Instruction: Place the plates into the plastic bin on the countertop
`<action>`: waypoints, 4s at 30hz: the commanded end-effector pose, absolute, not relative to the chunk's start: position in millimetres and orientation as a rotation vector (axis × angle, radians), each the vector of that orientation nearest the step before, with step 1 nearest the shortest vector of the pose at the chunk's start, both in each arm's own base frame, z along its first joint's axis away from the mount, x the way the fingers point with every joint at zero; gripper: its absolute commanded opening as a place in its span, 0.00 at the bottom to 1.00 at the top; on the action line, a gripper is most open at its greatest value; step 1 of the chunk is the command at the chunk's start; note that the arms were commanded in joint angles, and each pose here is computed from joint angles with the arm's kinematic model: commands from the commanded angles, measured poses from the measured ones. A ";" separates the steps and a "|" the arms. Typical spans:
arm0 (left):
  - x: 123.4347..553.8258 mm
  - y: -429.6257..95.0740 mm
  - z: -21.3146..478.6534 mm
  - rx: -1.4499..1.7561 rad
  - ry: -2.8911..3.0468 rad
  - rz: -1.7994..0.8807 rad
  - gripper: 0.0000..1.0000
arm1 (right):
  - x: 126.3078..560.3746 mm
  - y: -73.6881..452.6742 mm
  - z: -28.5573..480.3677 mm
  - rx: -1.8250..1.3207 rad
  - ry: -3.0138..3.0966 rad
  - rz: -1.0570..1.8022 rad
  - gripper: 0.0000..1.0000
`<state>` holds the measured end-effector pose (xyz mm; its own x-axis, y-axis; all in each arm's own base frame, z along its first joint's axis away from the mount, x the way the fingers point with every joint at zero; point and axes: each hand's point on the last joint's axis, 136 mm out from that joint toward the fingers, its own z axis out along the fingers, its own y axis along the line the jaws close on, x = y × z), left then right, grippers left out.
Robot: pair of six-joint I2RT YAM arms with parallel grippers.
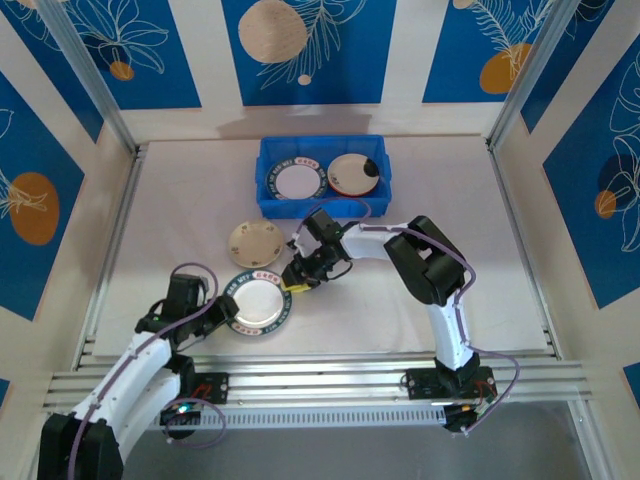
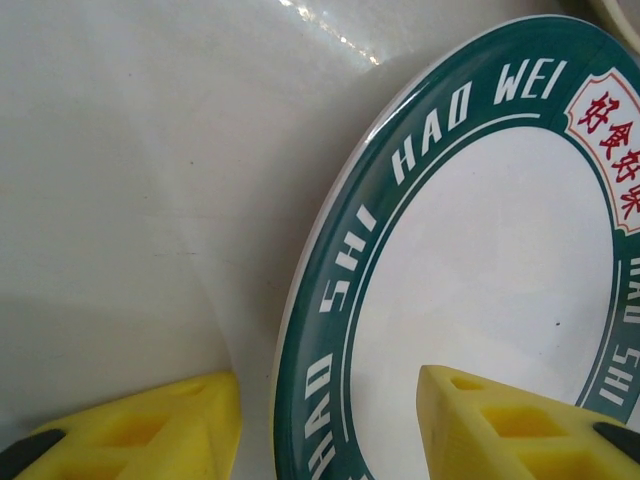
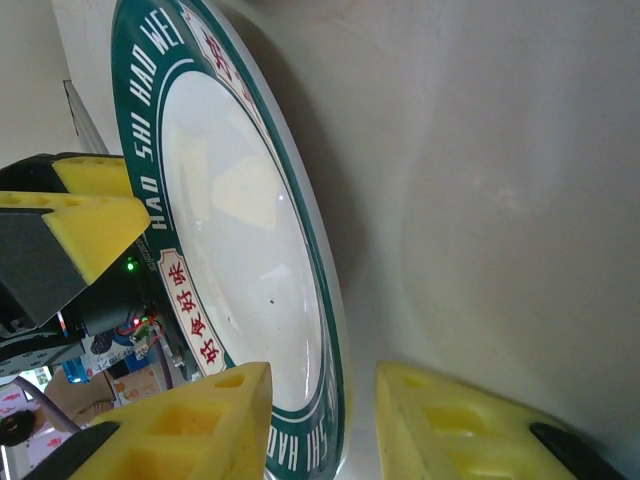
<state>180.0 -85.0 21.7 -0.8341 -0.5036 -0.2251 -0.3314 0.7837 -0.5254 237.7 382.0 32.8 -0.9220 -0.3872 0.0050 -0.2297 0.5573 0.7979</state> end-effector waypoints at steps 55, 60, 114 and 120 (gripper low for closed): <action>266.1 -129.7 120.6 -0.336 2.357 -0.873 0.82 | 246.2 368.7 99.1 0.577 -2.621 -1.458 0.00; 290.2 -128.3 153.1 -0.311 2.275 -0.834 1.00 | 273.2 343.0 120.0 0.517 -2.744 -1.433 0.00; 340.8 -147.1 170.9 -0.254 2.213 -0.881 1.00 | 565.7 287.0 145.3 -0.179 -3.087 -1.546 0.00; 338.8 -145.6 171.7 -0.254 2.208 -0.874 1.00 | 563.2 299.9 127.9 -0.174 -3.080 -1.492 0.00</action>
